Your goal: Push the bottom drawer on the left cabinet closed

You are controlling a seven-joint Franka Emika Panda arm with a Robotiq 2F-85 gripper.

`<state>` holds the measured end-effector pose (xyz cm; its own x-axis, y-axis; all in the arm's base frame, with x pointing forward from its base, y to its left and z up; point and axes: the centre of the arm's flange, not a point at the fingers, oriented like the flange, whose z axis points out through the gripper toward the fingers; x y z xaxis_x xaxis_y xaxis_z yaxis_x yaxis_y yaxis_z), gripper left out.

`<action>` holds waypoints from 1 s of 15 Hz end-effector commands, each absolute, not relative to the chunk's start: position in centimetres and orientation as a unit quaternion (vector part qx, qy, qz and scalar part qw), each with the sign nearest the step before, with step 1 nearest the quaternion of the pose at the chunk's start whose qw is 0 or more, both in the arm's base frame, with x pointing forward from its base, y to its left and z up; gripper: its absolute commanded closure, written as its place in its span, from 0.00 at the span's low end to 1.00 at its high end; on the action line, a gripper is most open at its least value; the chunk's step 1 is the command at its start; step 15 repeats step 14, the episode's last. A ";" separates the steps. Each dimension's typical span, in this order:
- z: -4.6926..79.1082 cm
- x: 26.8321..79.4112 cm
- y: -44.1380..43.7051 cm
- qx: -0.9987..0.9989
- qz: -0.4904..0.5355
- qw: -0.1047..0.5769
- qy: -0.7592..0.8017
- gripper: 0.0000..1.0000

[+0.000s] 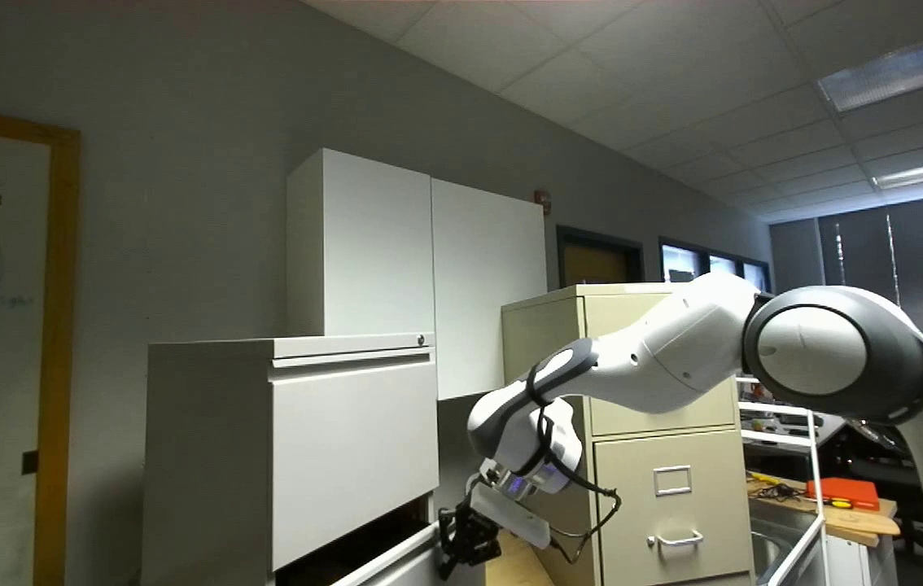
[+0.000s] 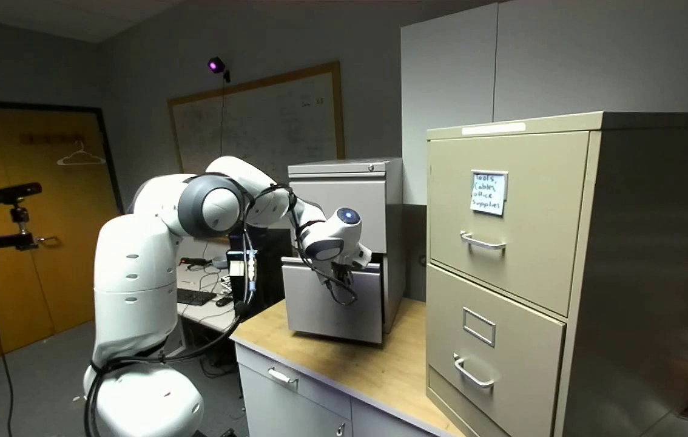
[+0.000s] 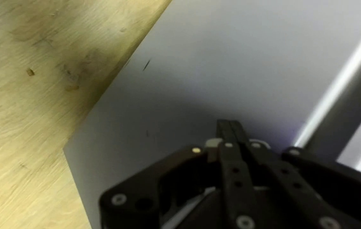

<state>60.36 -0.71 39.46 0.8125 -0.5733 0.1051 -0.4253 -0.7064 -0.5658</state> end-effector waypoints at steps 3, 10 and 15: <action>41.3 68.4 3.0 -0.897 -0.176 0.321 0.248 1.00; 44.0 72.8 6.0 -0.885 -0.201 0.356 0.222 1.00; 43.8 72.8 6.3 -0.890 -0.188 0.354 0.217 1.00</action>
